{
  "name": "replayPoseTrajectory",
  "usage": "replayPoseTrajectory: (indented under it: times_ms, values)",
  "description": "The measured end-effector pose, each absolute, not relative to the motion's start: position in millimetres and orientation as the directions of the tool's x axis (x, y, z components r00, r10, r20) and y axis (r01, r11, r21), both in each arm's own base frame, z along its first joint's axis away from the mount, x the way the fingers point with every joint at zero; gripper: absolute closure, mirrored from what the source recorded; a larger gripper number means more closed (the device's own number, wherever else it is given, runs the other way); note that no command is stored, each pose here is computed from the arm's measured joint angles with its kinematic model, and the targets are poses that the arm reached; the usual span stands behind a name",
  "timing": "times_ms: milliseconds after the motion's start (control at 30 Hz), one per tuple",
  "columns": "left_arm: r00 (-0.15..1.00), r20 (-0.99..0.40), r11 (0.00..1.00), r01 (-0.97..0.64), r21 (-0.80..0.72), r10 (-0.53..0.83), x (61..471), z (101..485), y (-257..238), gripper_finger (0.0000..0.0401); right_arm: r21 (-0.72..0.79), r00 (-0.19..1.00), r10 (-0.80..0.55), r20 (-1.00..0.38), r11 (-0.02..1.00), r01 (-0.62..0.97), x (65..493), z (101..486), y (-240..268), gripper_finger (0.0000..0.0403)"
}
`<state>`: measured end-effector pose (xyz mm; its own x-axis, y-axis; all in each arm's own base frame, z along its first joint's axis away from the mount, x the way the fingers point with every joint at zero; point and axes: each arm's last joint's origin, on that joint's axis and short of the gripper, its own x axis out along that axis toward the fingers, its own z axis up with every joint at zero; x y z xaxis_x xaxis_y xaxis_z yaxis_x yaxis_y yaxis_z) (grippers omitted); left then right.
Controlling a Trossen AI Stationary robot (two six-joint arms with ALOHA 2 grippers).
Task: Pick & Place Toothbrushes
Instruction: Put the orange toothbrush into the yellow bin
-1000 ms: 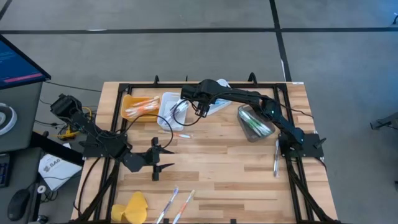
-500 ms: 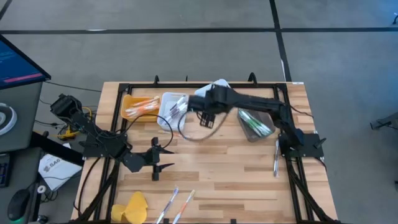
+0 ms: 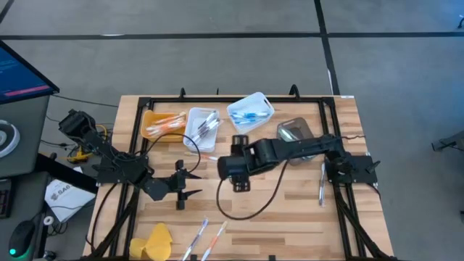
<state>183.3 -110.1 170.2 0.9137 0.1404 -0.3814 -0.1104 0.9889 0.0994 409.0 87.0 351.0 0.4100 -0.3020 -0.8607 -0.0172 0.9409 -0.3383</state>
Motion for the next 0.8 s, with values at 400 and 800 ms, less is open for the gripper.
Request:
replayPoseTrajectory:
  times_ms: [400,800]
  values:
    - [0.915,-0.395,0.997,-0.064,0.050,0.079,175,169,-121,0.0192,-0.321,0.447,-0.261,-0.856,0.945,-0.065,480,275,63,0.0147]
    - [0.925,-0.371,0.995,-0.059,0.083,0.085,169,180,-116,0.0192,-0.305,0.259,-0.285,-0.923,0.952,-0.040,489,225,32,0.0147]
